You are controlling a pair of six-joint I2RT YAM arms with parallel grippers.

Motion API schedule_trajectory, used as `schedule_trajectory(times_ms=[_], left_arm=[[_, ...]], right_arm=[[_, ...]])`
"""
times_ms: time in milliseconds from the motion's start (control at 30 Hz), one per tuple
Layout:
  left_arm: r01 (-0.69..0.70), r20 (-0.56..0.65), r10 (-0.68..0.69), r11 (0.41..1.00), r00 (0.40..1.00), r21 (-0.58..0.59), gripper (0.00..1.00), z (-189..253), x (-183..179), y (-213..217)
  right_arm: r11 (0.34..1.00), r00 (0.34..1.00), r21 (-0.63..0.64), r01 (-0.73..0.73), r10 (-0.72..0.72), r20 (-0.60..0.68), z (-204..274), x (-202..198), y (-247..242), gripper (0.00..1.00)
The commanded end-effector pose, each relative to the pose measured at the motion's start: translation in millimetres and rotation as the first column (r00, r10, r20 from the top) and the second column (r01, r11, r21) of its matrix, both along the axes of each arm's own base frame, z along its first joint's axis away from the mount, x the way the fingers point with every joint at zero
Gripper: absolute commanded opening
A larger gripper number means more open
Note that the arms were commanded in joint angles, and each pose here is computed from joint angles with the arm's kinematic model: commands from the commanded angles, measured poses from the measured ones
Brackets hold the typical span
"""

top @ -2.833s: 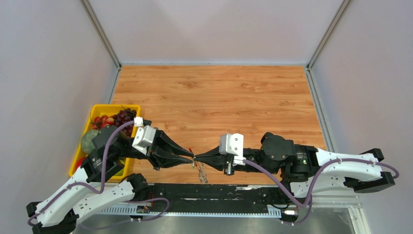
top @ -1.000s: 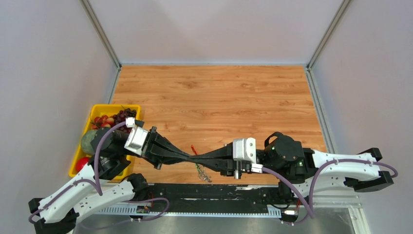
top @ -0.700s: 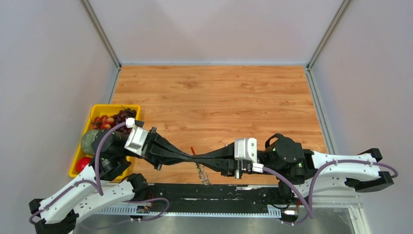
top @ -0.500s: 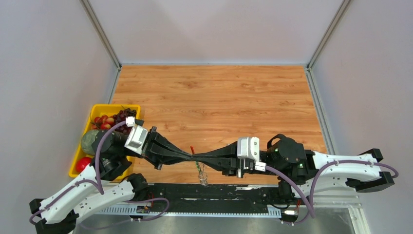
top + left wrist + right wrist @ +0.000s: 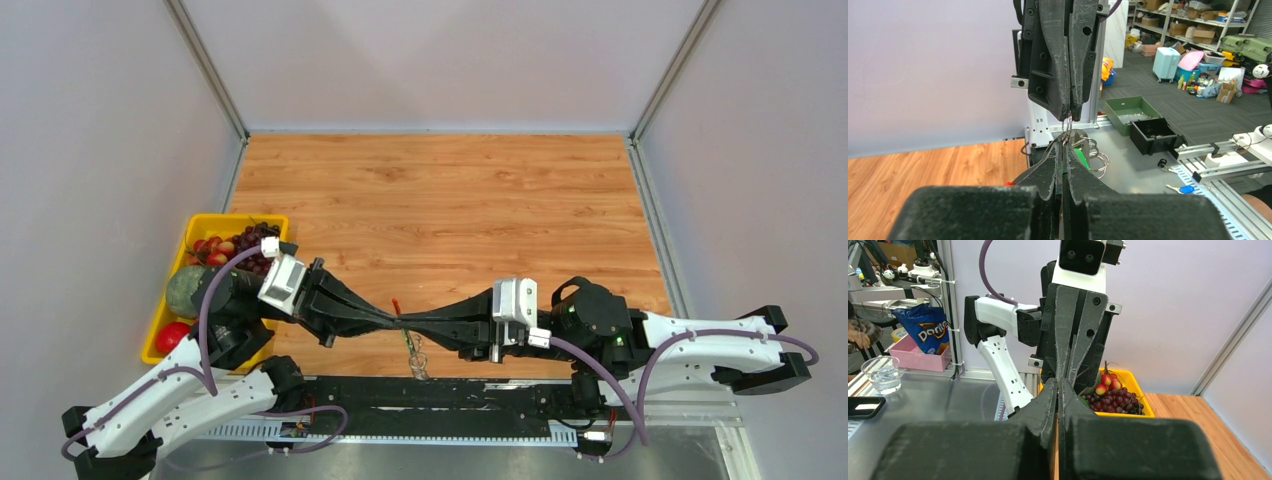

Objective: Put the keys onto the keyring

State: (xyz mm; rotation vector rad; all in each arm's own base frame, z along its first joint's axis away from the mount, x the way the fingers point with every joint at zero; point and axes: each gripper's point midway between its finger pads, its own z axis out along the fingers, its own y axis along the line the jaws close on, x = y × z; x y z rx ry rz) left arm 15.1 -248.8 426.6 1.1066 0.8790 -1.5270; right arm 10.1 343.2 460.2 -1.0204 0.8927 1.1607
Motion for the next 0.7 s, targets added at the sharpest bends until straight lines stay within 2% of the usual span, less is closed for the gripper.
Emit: schedule_trajectory(times_ms=[0,100,200,267,333,667], left_arm=[[0.006,0.040,-0.003,0.998,0.999,-0.060,0.03,14.9,-2.6,2.9],[-0.002,0.026,0.003,0.999,1.000,-0.038,0.17,8.8,1.0,-0.7],[-0.031,0.014,0.031,0.999,0.999,-0.014,0.25,1.9,6.2,-2.0],[-0.050,0.010,0.050,0.999,0.999,-0.003,0.39,-1.2,8.3,-1.1],[-0.065,0.012,0.065,0.998,0.998,0.007,0.44,-3.1,9.4,0.2],[-0.074,0.022,0.074,0.997,0.997,-0.019,0.49,4.8,4.3,9.0]], right_arm=[[1.000,1.000,0.001,-0.003,0.003,-0.026,-2.2,-1.2,0.4,0.00],[1.000,1.000,0.005,-0.006,0.007,-0.025,0.0,-1.9,0.8,0.00],[1.000,1.000,0.015,-0.009,0.009,-0.022,4.4,-2.2,-1.5,0.00],[1.000,1.000,0.022,-0.007,0.007,-0.021,6.8,-1.8,-3.4,0.00],[1.000,1.000,0.028,-0.003,0.003,-0.019,9.2,-1.0,-5.2,0.00],[0.999,1.000,0.032,0.015,-0.015,-0.016,10.3,2.3,-7.2,0.00]])
